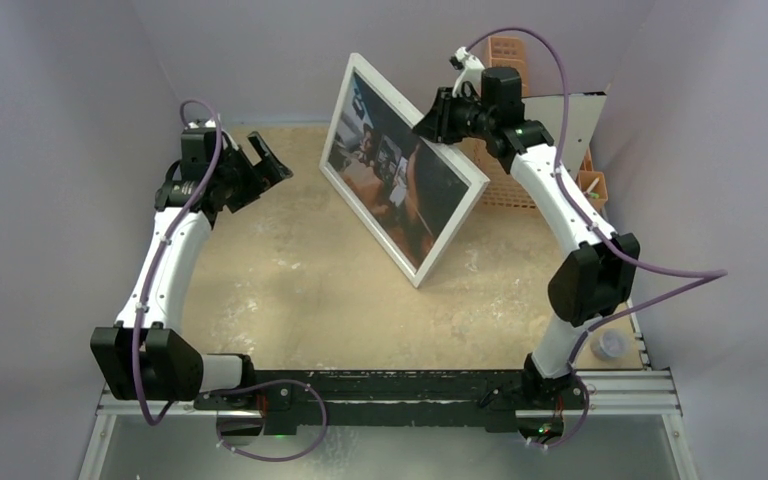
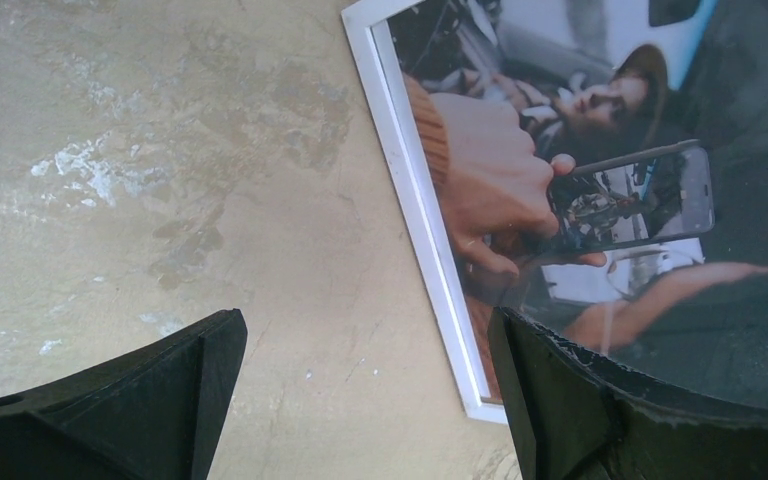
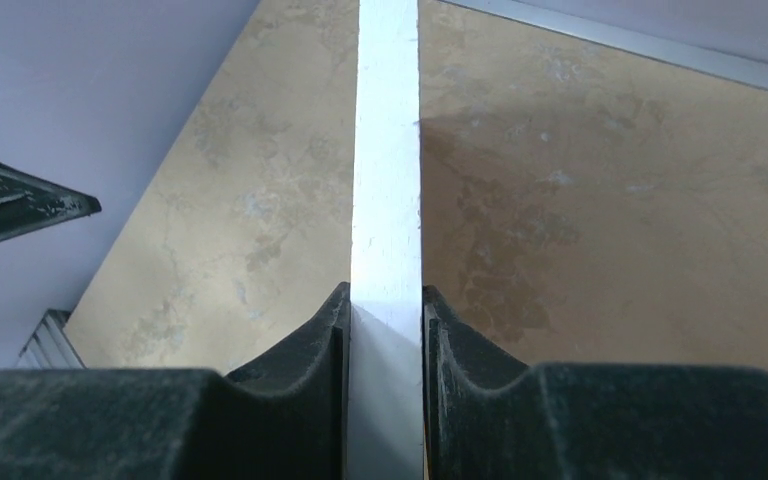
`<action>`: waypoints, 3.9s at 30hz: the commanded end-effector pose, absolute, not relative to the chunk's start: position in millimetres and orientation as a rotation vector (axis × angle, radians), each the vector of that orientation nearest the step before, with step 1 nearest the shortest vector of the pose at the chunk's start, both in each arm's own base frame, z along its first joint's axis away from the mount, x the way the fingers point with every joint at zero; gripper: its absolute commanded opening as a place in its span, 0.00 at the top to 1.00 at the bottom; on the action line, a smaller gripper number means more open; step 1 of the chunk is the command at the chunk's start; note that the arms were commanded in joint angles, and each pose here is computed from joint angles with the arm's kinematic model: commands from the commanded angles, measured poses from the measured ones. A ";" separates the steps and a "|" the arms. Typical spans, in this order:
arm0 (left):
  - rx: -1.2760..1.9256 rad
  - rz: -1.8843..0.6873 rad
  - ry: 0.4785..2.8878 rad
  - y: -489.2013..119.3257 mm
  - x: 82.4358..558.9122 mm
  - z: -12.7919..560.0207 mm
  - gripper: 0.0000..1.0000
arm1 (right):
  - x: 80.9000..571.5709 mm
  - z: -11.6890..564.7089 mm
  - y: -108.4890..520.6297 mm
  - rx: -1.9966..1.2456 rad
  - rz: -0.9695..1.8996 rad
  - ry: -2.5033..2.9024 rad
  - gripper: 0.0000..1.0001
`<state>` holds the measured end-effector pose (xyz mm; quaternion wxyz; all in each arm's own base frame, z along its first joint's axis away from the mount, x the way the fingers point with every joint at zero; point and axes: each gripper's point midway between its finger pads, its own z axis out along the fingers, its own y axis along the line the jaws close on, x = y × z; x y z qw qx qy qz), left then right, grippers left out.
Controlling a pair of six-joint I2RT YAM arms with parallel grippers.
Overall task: Put the photo into the frame
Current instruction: Turn over the photo frame at the center of the board, then adjust the photo frame at the center of the board.
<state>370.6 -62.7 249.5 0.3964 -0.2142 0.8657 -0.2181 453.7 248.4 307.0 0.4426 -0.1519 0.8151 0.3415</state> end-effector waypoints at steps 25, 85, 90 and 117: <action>-0.359 -0.436 2.337 -51.9 458.7 199.7 0.03 | 356.3 148.3 310.2 -0.437 1.370 2.184 0.83; -0.348 -0.583 2.610 11.2 523.7 9.8 0.03 | 244.6 85.6 197.5 0.388 0.919 2.421 0.16; -0.326 -0.665 2.631 0.6 512.6 4.3 0.03 | 232.1 66.8 210.7 0.388 1.027 2.491 0.16; -0.825 -0.625 2.740 -19.9 376.0 20.5 0.07 | 395.1 95.2 210.9 0.137 0.871 2.185 0.21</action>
